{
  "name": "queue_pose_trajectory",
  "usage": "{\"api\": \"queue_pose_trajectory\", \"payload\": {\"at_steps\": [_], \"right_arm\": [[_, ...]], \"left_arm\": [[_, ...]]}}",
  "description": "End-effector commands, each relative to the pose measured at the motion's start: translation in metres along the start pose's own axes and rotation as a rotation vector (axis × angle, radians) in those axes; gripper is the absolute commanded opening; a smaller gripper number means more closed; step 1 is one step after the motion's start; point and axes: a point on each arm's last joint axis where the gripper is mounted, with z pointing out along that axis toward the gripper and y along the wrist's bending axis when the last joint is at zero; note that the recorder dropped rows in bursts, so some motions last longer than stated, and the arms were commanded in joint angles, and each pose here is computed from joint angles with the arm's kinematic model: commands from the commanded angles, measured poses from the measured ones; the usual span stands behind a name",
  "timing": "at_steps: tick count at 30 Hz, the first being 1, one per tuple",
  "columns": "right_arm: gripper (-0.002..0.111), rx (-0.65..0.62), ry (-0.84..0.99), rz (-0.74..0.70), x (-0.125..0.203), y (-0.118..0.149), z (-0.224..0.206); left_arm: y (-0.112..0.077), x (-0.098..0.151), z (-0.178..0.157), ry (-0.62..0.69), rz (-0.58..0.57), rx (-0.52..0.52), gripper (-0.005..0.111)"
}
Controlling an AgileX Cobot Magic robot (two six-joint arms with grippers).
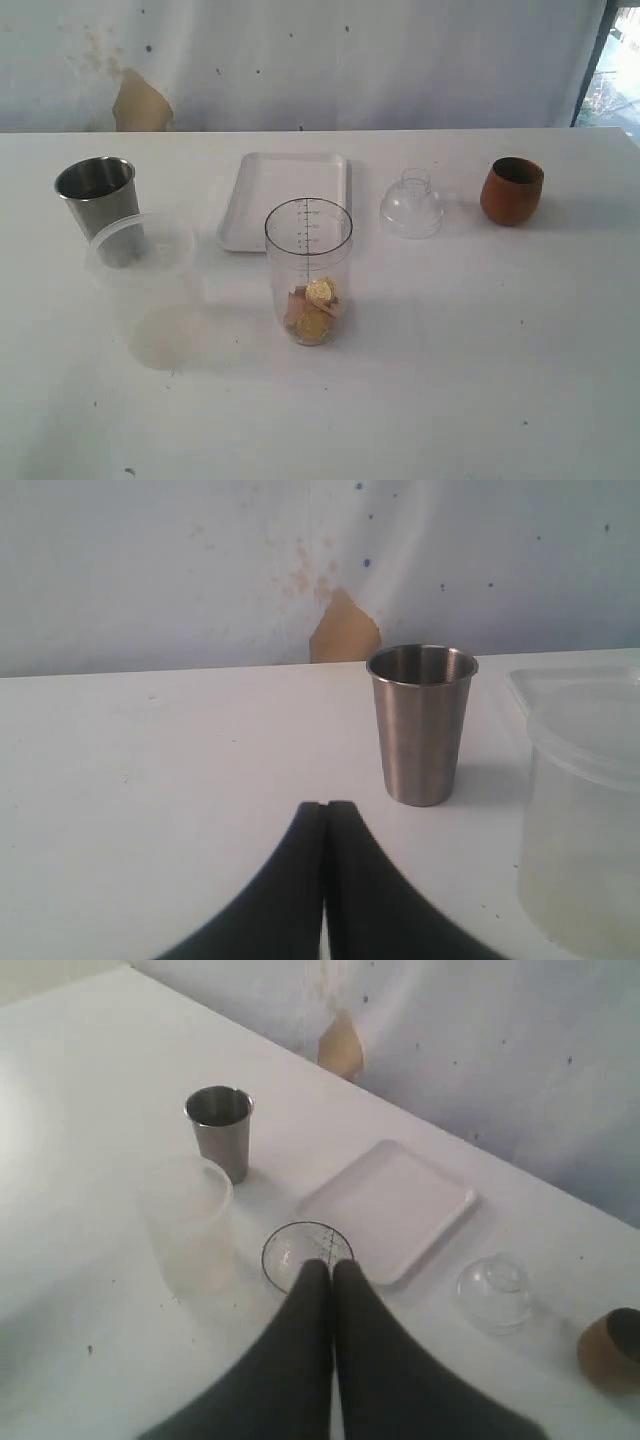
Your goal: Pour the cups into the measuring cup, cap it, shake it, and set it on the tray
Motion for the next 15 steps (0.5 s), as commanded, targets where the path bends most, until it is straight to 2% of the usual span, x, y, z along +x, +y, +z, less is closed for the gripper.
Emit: {"api": "queue_pose_trajectory", "payload": {"at_steps": [1,7,15], "right_arm": [[0.000,-0.031,-0.016,0.060,0.034,0.016,-0.040],[0.000,-0.065,-0.029,0.042,0.066,0.034,-0.094],[0.000,-0.047,-0.221,-0.001,0.095,0.049,-0.151]], "left_arm": [[0.000,-0.001,0.000,-0.012,-0.007,0.004,0.000],[0.000,-0.001,0.000,-0.012,-0.007,0.004,0.000],[0.000,-0.001,0.000,-0.012,-0.007,0.004,0.000]]}}
